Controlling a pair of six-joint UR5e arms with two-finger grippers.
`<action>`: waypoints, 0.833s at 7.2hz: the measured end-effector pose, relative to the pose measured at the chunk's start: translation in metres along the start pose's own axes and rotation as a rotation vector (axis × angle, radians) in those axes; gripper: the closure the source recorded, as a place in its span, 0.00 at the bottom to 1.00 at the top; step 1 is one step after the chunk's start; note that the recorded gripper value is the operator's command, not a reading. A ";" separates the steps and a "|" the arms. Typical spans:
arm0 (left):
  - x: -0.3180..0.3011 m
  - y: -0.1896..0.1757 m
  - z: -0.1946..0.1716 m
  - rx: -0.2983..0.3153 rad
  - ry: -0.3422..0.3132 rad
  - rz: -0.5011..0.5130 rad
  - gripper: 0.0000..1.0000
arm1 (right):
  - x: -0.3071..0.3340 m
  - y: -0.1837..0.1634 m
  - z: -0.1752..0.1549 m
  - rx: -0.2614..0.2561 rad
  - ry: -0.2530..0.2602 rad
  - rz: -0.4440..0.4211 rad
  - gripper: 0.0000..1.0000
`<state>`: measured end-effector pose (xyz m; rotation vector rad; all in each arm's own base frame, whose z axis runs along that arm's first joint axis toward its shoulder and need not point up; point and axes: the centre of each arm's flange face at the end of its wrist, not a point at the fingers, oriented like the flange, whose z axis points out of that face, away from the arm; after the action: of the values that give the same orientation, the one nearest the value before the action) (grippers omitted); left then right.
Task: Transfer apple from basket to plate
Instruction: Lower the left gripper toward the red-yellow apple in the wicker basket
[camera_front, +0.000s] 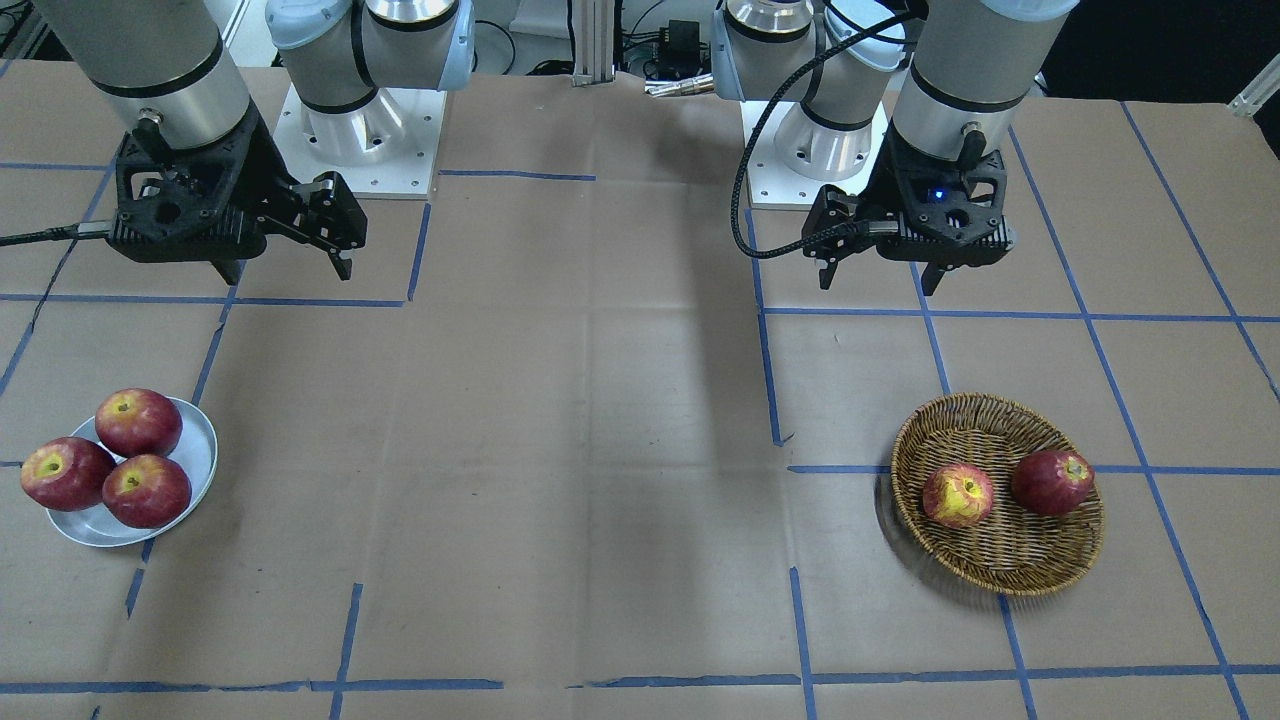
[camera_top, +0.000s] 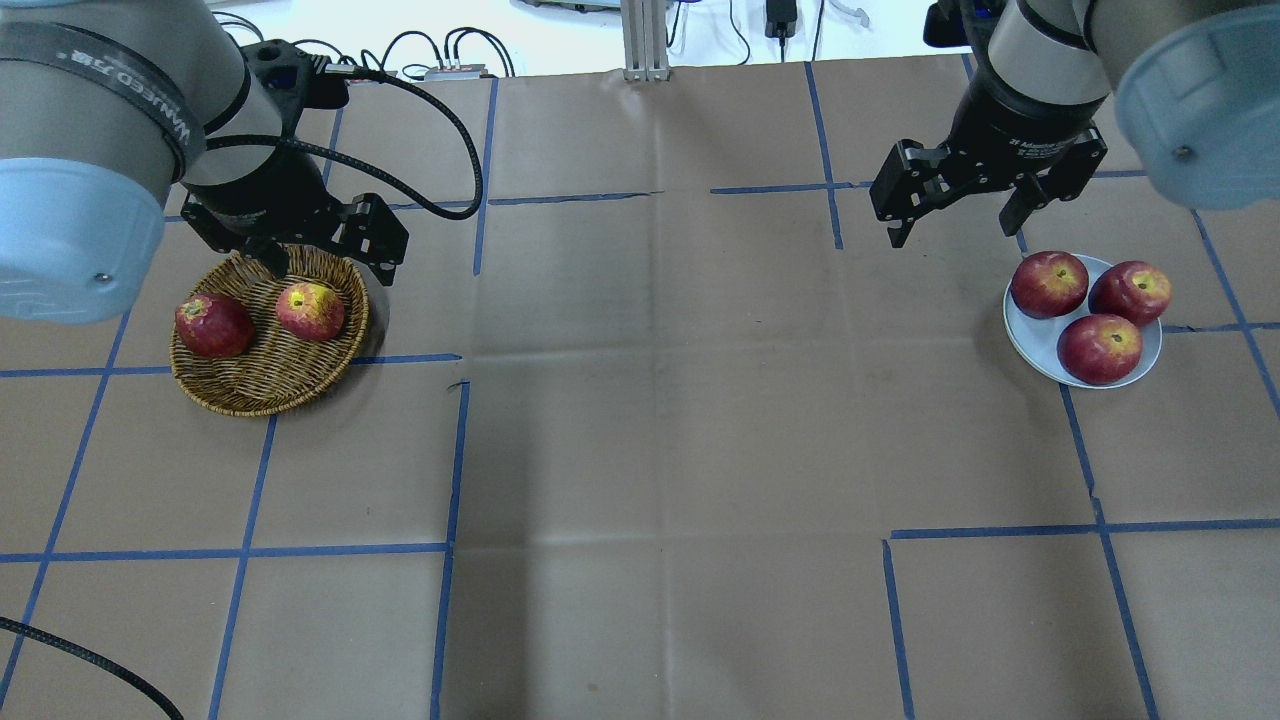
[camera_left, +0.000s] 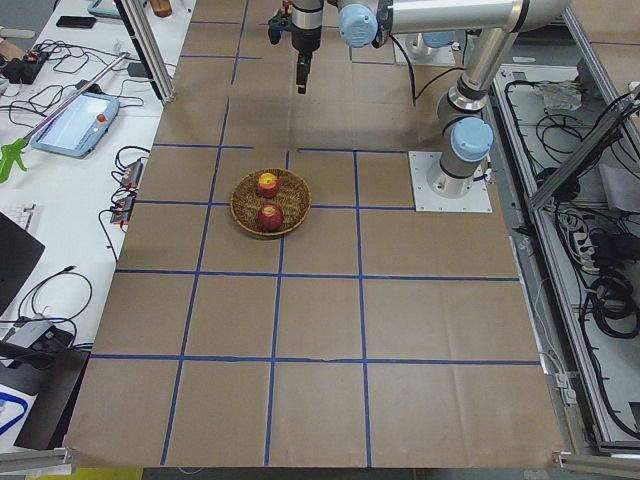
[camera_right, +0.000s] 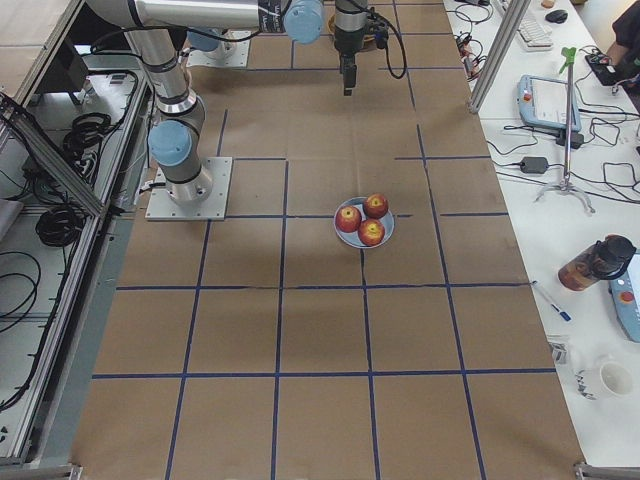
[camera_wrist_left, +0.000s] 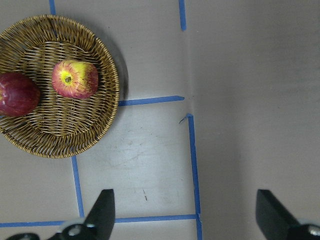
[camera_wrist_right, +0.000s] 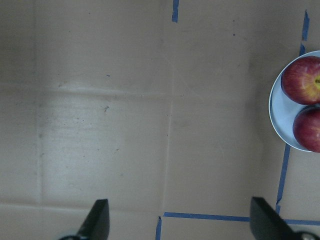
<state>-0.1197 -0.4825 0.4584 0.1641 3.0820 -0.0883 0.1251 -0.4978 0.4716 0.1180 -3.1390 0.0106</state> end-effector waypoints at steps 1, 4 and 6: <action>-0.003 0.002 -0.002 -0.002 0.000 0.001 0.01 | 0.000 0.000 0.000 0.000 0.000 0.000 0.00; -0.007 0.007 -0.003 -0.031 0.009 0.008 0.01 | 0.000 0.000 0.000 0.000 0.000 0.000 0.00; -0.008 0.007 -0.001 -0.045 0.008 0.041 0.01 | 0.000 0.000 0.000 0.000 0.000 0.000 0.00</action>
<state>-0.1110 -0.4767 0.4594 0.2267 3.0835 -0.0166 0.1251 -0.4978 0.4716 0.1180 -3.1390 0.0106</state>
